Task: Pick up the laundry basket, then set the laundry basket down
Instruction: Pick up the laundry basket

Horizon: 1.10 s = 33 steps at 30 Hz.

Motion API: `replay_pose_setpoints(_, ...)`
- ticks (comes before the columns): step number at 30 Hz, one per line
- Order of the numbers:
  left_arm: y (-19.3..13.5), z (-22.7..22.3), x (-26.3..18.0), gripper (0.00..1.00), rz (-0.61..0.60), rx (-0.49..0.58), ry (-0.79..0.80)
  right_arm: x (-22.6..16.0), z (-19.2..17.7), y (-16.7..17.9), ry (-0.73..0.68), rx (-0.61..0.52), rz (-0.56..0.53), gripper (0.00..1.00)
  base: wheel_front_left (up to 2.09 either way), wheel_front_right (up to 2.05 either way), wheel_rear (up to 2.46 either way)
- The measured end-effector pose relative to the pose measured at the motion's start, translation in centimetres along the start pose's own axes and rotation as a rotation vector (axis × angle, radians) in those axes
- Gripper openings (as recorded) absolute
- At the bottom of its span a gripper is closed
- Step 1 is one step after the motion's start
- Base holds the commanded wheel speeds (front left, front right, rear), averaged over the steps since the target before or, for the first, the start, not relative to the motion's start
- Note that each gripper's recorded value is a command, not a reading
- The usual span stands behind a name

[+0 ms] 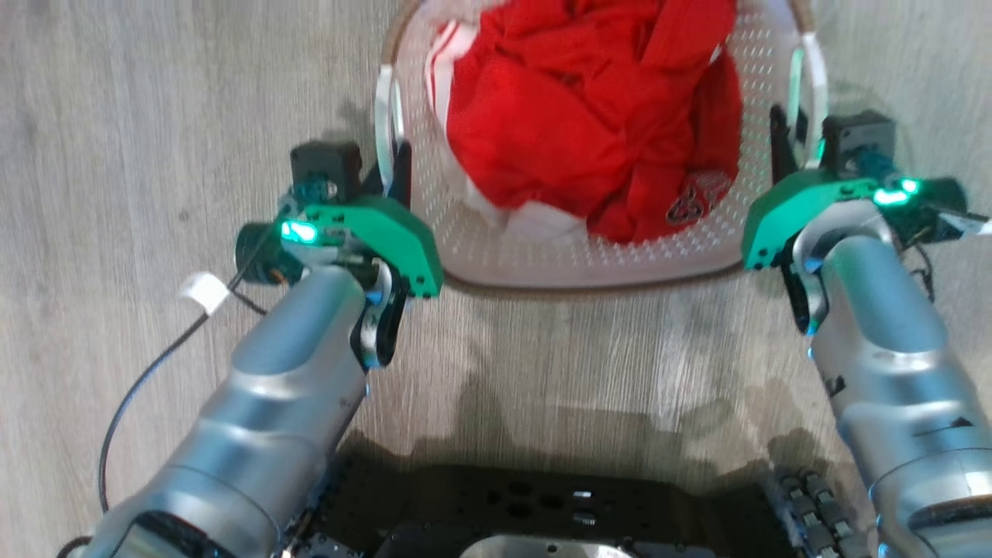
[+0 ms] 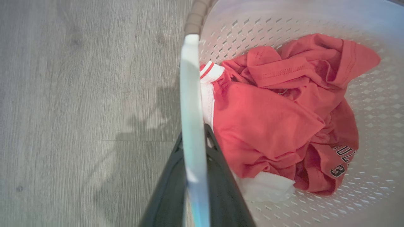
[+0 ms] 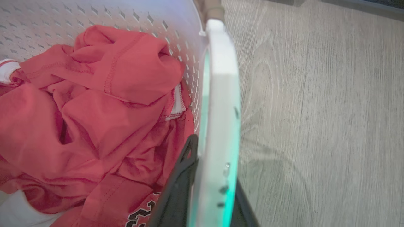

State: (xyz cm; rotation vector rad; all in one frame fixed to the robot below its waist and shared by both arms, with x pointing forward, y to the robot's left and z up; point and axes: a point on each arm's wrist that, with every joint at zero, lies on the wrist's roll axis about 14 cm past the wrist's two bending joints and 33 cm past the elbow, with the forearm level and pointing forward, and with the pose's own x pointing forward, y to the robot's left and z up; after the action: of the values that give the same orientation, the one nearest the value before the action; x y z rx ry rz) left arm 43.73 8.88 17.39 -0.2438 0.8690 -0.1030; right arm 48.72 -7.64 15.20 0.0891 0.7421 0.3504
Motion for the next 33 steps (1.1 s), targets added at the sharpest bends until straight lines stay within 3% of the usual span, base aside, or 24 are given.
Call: replay_pose_setpoints(33, -2.6, -3.8, -11.4, 0.0, -0.051, 0.106, 0.083, -13.2, -0.9, 3.9, 0.135, 0.1, -0.012, 0.0, 0.0, 0.0, 0.0)
